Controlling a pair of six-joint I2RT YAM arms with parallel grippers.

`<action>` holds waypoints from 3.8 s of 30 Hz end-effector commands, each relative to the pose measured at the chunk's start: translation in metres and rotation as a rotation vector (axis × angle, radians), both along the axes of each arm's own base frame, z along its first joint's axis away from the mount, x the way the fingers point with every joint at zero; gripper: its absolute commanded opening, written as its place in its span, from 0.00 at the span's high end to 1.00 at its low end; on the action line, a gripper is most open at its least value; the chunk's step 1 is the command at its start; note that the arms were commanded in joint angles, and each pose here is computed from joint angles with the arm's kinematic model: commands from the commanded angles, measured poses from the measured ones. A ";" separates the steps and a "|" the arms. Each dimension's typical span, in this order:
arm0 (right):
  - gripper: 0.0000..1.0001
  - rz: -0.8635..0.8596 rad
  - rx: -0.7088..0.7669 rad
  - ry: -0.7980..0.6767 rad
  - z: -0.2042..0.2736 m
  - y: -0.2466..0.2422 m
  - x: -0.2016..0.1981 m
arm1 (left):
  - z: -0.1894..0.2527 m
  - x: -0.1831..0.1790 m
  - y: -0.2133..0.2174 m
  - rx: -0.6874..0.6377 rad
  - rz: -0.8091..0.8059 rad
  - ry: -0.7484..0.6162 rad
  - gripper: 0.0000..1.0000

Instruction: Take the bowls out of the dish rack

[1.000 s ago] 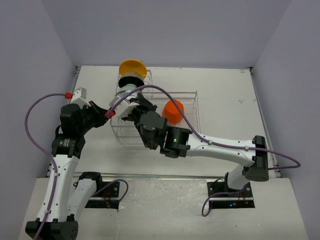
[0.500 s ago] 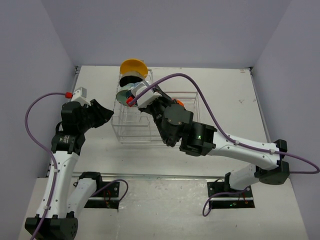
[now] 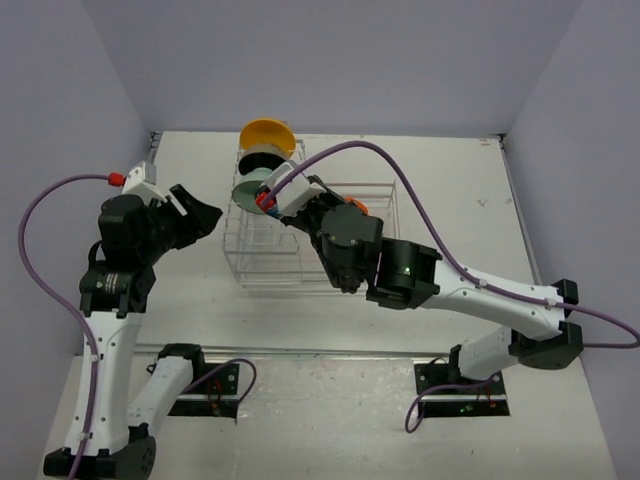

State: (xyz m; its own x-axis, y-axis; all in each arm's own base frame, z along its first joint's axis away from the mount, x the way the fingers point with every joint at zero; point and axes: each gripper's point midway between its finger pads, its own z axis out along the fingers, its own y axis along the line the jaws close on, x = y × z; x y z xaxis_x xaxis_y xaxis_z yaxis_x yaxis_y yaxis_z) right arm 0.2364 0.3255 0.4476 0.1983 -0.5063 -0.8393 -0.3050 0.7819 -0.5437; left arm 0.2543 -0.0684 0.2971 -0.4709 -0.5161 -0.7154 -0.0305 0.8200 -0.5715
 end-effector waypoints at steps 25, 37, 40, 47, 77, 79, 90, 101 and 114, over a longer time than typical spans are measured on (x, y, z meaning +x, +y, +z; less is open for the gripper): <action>1.00 0.199 0.246 0.617 -0.047 0.033 -0.020 | 0.128 -0.068 -0.035 -0.019 -0.249 -0.488 0.44; 1.00 0.233 0.257 0.614 -0.040 0.053 -0.013 | 0.107 -0.062 -0.047 -0.038 -0.329 -0.395 0.36; 1.00 0.235 0.255 0.606 -0.038 0.056 -0.008 | 0.099 -0.064 -0.052 -0.051 -0.369 -0.374 0.35; 1.00 0.245 0.266 0.596 -0.033 0.066 0.002 | 0.079 -0.068 -0.058 -0.064 -0.411 -0.330 0.36; 1.00 0.383 0.245 0.675 -0.049 0.107 -0.006 | 0.066 -0.036 -0.048 -0.085 -0.313 -0.275 0.79; 1.00 0.387 0.244 0.672 -0.048 0.107 -0.006 | 0.065 -0.035 -0.048 -0.090 -0.308 -0.270 0.92; 1.00 0.407 0.208 0.663 -0.051 0.106 -0.010 | 0.071 -0.031 -0.047 -0.110 -0.290 -0.274 1.00; 0.92 0.488 0.178 0.667 -0.046 0.109 -0.029 | 0.080 -0.033 -0.046 -0.119 -0.274 -0.300 1.00; 0.64 0.542 0.148 0.680 -0.045 0.114 -0.044 | 0.080 -0.031 -0.046 -0.122 -0.270 -0.314 1.00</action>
